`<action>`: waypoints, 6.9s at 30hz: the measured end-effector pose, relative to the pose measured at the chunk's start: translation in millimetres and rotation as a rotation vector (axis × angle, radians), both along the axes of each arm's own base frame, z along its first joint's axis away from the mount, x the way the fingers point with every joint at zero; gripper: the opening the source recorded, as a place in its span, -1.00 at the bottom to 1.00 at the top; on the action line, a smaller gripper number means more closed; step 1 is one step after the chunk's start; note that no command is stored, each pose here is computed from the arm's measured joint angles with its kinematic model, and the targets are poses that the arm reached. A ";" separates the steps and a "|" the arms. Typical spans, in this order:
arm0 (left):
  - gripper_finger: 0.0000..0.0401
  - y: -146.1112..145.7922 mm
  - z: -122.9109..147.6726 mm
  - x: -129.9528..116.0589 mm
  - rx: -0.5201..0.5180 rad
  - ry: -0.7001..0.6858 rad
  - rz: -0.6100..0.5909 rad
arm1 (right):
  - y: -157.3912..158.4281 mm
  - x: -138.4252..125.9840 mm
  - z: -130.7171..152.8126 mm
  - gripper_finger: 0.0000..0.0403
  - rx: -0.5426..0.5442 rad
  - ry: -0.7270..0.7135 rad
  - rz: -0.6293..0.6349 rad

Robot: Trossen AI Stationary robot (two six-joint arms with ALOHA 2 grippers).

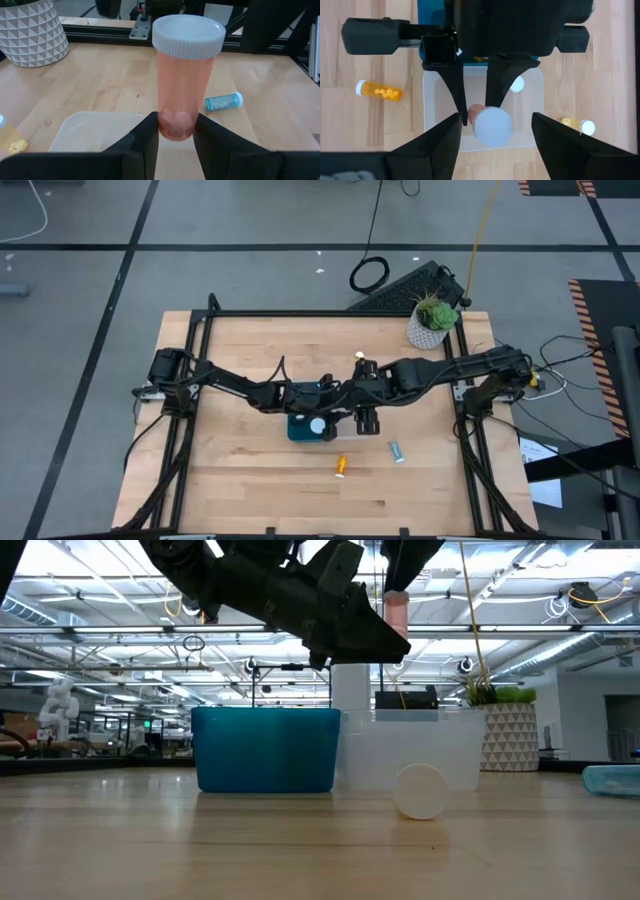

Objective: Pick and place medicine bottles into bin by pill shape (circle, oval)
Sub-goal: Put the small pink pill bottle into the transparent bin, then put the small blue pill bottle into the transparent bin

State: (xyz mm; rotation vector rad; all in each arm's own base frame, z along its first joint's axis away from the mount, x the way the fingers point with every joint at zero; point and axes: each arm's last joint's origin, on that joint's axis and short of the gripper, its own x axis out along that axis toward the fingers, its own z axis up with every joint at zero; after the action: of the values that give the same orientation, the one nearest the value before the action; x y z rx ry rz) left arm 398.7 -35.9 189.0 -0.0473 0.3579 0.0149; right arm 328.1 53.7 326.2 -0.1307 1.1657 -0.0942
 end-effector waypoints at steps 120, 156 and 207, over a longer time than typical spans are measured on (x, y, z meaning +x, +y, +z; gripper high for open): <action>0.42 33.6 88.1 -135.7 0.191 0.356 0.399 | -55.0 -20.3 -123.9 0.15 0.056 -0.110 -0.087; 0.42 32.0 98.0 -126.9 0.227 0.246 0.315 | 94.2 -146.7 -100.4 0.11 0.107 -0.259 -0.409; 0.42 31.4 100.4 -125.1 0.148 0.202 0.332 | 125.6 -173.7 -211.9 -0.15 0.093 -0.240 -0.598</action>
State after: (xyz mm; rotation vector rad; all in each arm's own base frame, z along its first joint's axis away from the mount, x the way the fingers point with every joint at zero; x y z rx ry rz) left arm 273.6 -4.5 289.4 0.0417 0.5469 0.3767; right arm 154.5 179.3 114.3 0.3091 0.9356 -0.5667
